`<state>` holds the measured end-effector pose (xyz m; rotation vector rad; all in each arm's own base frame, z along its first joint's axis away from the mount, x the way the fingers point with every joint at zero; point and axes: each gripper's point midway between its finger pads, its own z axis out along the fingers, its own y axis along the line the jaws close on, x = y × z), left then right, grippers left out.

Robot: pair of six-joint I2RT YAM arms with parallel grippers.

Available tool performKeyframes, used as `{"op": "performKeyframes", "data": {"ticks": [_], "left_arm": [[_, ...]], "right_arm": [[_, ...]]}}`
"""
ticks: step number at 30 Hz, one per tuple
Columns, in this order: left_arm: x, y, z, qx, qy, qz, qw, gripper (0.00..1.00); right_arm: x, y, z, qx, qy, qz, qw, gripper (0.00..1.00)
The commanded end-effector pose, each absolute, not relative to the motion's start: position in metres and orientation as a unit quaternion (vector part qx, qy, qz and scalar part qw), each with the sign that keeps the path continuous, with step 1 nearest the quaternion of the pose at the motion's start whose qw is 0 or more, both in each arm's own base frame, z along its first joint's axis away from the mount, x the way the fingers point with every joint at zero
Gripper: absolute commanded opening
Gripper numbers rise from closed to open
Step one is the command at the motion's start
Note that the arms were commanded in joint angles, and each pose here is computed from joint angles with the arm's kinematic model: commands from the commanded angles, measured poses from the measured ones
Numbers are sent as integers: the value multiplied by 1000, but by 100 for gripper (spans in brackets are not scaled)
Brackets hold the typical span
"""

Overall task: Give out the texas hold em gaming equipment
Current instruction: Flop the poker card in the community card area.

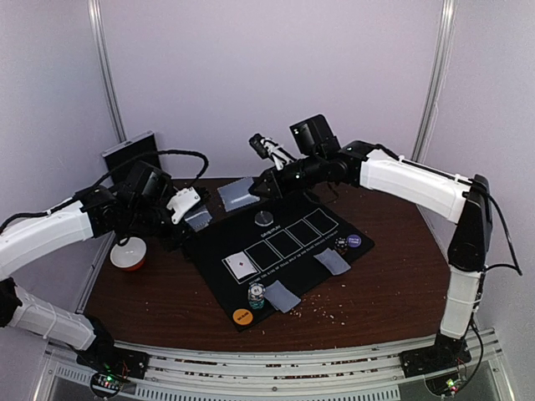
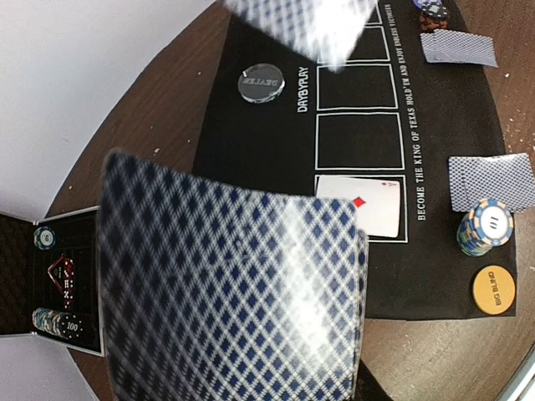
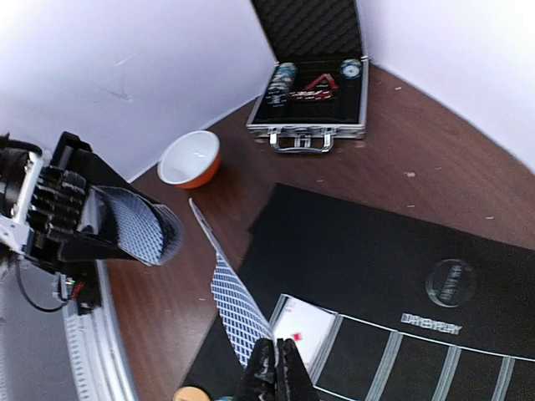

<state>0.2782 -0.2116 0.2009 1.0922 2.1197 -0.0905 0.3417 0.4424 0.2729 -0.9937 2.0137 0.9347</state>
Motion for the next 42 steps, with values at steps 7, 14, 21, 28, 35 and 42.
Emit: {"op": "performKeyframes", "data": {"ticks": [7, 14, 21, 28, 35, 42], "left_arm": [[310, -201, 194, 350, 853, -24, 387, 36], [315, -190, 191, 325, 865, -14, 382, 36], [314, -184, 190, 319, 866, -11, 385, 36], [318, -184, 186, 322, 867, -7, 380, 36], [318, -185, 185, 328, 865, -8, 379, 36], [320, -186, 188, 330, 863, -9, 382, 36]], "right_arm": [[383, 391, 262, -425, 778, 149, 438, 0], [402, 409, 194, -578, 655, -24, 487, 0], [407, 420, 116, -683, 577, -137, 427, 0], [369, 409, 53, -765, 517, -156, 351, 0], [352, 395, 25, -791, 511, -144, 304, 0], [351, 398, 19, -810, 488, -136, 295, 0]]}}
